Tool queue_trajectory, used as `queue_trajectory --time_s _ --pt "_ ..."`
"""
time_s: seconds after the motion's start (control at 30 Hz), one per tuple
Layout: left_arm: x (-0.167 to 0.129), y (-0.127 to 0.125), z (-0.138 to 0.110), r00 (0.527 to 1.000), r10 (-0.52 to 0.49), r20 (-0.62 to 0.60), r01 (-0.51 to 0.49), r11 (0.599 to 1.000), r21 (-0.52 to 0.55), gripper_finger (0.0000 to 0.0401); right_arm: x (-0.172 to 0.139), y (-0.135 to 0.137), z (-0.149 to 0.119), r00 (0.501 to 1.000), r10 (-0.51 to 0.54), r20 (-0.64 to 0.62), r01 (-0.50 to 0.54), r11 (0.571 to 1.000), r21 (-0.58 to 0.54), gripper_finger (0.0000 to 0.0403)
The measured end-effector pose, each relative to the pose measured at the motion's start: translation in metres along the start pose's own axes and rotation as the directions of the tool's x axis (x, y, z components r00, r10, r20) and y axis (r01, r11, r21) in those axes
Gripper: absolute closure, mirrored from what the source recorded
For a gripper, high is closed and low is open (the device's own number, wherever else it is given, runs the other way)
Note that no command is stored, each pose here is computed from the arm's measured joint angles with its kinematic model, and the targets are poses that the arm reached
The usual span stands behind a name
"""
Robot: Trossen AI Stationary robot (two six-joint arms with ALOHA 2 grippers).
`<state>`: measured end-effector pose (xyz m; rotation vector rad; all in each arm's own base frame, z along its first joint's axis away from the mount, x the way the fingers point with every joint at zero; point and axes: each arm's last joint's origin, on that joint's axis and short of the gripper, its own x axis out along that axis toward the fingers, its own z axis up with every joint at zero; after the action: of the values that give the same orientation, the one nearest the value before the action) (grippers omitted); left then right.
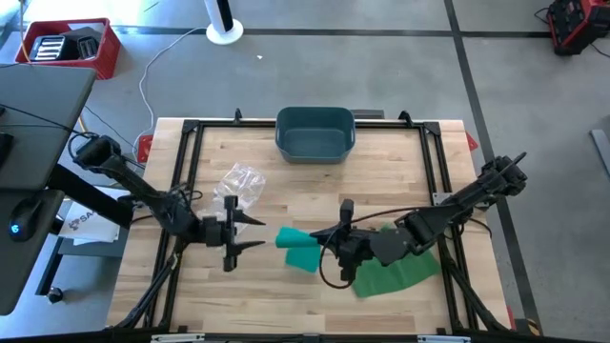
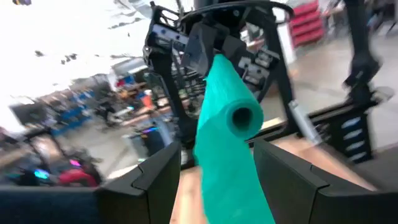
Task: Roll bandage
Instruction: Roll the blue bandage
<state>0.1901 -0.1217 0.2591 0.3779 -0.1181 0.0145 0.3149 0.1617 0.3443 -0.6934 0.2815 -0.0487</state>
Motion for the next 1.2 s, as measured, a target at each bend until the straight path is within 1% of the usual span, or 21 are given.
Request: queue_trajectory --time_s 0.13,0.23,0.3,0.4,0.57,0.67,0.9,1.2 --pt "0.012 -0.011 0.007 0.997 0.062 -0.046 -0.057 0.994 0.091 0.0201 0.003 -0.006 -0.005 0.999 0.032 -0.011 -0.032 0.999 0.020 0.0402" --pt "0.019 -0.015 0.017 0.992 0.114 -0.059 -0.107 0.988 0.115 0.0201 -0.003 -0.015 -0.002 0.997 0.060 0.042 -0.061 0.997 0.036 0.0402" --pt "0.023 -0.016 0.028 0.993 0.115 -0.038 -0.109 0.986 0.122 0.0201 -0.013 -0.024 0.004 0.989 0.096 0.111 -0.101 0.994 0.046 0.0402" --pt "0.025 -0.018 0.046 0.997 0.082 0.011 -0.083 0.984 0.157 0.0201 -0.024 -0.034 0.008 0.970 0.154 0.189 -0.169 0.983 0.068 0.0402" --pt "0.034 -0.021 0.065 0.997 0.069 0.025 -0.073 0.966 0.250 0.0201 -0.030 -0.041 0.009 0.953 0.191 0.235 -0.213 0.974 0.075 0.0402" --pt "0.043 -0.024 0.067 0.998 0.064 -0.006 -0.059 0.950 0.308 0.0201 -0.029 -0.041 0.008 0.952 0.200 0.231 -0.228 0.969 0.100 0.0402" --pt "0.065 -0.031 0.066 0.995 0.094 -0.044 -0.070 0.922 0.380 0.0201 -0.024 -0.044 0.002 0.961 0.202 0.190 -0.232 0.962 0.148 0.0402" --pt "0.071 -0.026 0.063 0.991 0.126 -0.053 -0.100 0.934 0.343 0.0201 -0.023 -0.045 0.001 0.965 0.193 0.180 -0.224 0.959 0.176 0.0402"
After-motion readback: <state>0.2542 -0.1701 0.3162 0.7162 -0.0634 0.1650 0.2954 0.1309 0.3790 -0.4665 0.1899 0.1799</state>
